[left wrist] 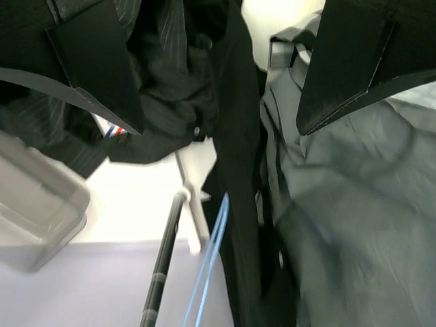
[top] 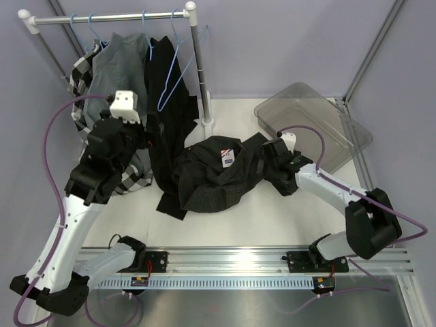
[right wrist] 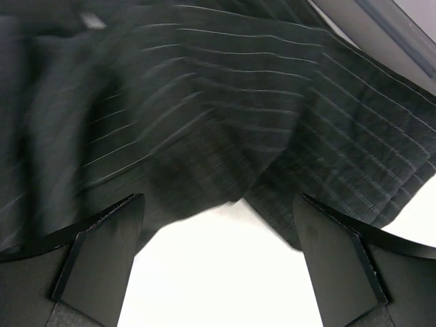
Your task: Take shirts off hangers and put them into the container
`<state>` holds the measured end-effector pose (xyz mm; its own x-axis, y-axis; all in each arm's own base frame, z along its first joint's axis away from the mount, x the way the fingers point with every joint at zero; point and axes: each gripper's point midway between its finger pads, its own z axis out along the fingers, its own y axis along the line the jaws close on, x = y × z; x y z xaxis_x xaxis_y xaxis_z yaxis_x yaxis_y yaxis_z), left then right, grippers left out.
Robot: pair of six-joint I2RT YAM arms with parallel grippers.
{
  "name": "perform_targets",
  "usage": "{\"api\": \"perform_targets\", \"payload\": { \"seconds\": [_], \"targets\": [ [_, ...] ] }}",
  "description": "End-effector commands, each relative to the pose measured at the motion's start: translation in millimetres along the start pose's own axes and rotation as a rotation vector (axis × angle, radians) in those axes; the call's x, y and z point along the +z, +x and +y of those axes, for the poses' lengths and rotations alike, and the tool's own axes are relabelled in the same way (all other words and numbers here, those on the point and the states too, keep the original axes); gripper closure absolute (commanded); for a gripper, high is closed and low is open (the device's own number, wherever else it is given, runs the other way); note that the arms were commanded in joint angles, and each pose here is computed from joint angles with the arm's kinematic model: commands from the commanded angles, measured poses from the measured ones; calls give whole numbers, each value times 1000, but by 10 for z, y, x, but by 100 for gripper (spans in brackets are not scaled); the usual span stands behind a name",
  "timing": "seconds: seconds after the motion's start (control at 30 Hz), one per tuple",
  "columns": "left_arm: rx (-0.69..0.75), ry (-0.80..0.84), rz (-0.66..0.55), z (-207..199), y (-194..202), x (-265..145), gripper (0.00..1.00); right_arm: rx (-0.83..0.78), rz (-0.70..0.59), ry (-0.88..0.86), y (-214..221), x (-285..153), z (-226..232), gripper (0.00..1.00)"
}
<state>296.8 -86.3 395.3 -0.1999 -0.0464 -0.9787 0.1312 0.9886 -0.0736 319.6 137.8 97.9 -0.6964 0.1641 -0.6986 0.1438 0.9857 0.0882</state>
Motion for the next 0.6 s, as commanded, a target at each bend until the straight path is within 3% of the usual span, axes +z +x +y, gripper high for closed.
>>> {"api": "perform_targets", "payload": {
  "seconds": [0.0, 0.13, 0.27, 0.3, 0.4, 0.43, 0.47, 0.57],
  "targets": [
    [-24, 16, -13, 26, 242, -84, 1, 95, -46, 58, -207, 201, -108, 1],
    [-18, 2, -86, 136, 415, -222, 1, 68, -10, 36, -160, 471, -21, 5],
    [-11, -39, -123, 256, 483, -315, 1, 23, -23, 25, -203, 546, 26, 40],
    [-7, -45, -125, 276, 525, -322, 1, 13, -34, 13, -240, 536, 46, 57],
    [-10, -65, -124, 313, 570, -311, 1, -26, -80, -31, -377, 397, 110, 83],
    [-8, -65, -118, 310, 590, -303, 1, -37, -115, -52, -469, 292, 135, 96],
    [-9, -63, -115, 305, 599, -292, 1, -70, -131, -58, -503, 241, 144, 100],
    [-11, -57, -113, 293, 607, -289, 1, -148, -205, -135, -658, -56, 369, 100]
  ]
}}
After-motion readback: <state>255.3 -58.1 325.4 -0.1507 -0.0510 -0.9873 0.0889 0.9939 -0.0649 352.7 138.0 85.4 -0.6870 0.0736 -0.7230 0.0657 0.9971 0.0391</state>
